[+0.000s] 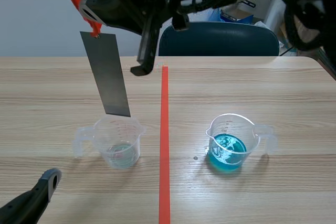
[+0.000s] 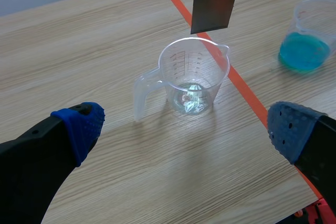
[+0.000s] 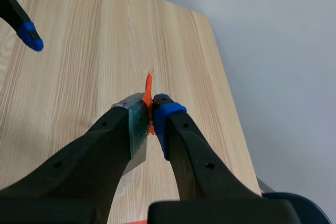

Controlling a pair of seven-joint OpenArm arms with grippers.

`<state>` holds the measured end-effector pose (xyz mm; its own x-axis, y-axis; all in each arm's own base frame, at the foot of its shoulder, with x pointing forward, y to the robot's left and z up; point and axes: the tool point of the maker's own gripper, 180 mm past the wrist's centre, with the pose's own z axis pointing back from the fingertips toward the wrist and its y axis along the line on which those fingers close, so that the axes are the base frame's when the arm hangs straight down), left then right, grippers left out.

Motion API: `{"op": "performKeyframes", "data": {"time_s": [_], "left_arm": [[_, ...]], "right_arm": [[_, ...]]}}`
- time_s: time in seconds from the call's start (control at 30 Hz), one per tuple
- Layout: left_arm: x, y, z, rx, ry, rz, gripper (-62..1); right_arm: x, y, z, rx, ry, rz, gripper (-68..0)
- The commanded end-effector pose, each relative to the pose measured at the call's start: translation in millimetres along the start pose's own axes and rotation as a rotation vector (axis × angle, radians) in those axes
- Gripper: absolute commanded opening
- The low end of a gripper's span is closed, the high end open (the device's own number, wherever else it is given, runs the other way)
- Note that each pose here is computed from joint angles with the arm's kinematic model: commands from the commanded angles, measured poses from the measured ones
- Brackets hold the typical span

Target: Do the redox reaction experiment

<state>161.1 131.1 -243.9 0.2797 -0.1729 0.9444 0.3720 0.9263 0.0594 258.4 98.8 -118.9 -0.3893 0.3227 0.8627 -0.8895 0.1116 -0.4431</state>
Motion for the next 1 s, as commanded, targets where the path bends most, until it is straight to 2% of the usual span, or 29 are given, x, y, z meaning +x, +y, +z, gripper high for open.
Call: {"op": "performKeyframes", "data": {"time_s": [0.0,0.33,0.97], "left_arm": [[14.5,-0.2,-1.7,0.008,-0.051,0.004,1.4],[14.5,-0.2,-1.7,0.008,-0.051,0.004,1.4],[14.5,-0.2,-1.7,0.008,-0.051,0.004,1.4]], "right_arm": [[10.1,-2.1,-1.3,0.006,-0.026,0.021,-66.7],[17.2,6.5,-10.0,0.043,-0.045,0.03,-66.7],[17.0,6.6,-9.9,0.043,-0.045,0.03,-66.7]]}}
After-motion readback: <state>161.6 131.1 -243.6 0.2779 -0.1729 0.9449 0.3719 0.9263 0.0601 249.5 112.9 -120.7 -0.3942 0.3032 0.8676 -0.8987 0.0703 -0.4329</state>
